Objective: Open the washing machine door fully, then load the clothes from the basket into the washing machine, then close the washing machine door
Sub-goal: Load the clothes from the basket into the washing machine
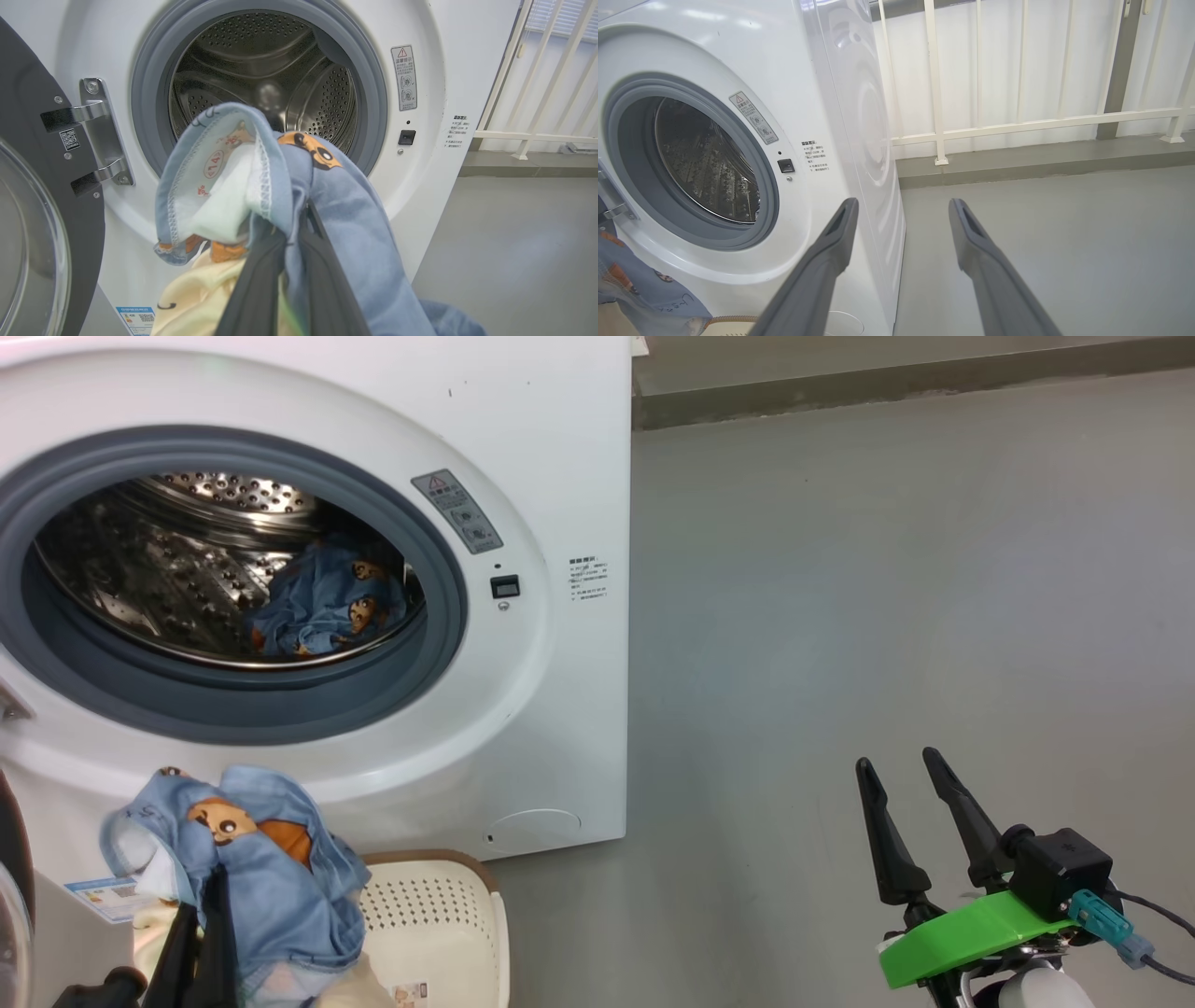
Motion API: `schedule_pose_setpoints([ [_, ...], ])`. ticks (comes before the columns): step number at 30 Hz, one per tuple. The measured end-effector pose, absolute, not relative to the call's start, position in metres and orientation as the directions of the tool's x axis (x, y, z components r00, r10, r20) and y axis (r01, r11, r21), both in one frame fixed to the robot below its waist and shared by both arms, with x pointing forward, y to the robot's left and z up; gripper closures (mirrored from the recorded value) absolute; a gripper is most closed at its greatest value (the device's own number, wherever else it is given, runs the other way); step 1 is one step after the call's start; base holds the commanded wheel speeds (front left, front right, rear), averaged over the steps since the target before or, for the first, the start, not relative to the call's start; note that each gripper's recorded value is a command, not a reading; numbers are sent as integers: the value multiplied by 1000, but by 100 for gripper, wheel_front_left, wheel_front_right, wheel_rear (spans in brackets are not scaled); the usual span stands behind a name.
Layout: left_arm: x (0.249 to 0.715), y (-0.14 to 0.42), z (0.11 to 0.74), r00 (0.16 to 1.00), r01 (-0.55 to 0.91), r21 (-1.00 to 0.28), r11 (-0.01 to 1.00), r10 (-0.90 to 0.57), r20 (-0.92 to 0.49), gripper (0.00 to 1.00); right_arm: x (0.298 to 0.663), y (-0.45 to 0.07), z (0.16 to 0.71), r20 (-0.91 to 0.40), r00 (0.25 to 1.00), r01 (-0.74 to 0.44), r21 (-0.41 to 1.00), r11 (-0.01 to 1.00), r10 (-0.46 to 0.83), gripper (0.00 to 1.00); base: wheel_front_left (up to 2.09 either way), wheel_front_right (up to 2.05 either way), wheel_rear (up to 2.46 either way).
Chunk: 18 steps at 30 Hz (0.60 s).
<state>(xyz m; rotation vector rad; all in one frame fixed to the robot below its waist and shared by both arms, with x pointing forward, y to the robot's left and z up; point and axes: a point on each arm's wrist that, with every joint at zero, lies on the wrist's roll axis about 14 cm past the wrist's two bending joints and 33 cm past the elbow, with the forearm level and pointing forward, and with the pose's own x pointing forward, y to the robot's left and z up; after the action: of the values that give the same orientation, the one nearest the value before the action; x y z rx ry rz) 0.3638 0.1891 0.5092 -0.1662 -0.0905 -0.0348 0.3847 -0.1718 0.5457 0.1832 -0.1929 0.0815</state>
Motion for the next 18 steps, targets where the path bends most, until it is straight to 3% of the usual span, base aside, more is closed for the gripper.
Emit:
schedule_pose_setpoints([
  [18, 366, 190, 491, 999, 27, -169, 985, -21, 38, 100, 392, -171, 531, 157, 986, -93, 188, 978, 63, 0, 0, 0, 0],
])
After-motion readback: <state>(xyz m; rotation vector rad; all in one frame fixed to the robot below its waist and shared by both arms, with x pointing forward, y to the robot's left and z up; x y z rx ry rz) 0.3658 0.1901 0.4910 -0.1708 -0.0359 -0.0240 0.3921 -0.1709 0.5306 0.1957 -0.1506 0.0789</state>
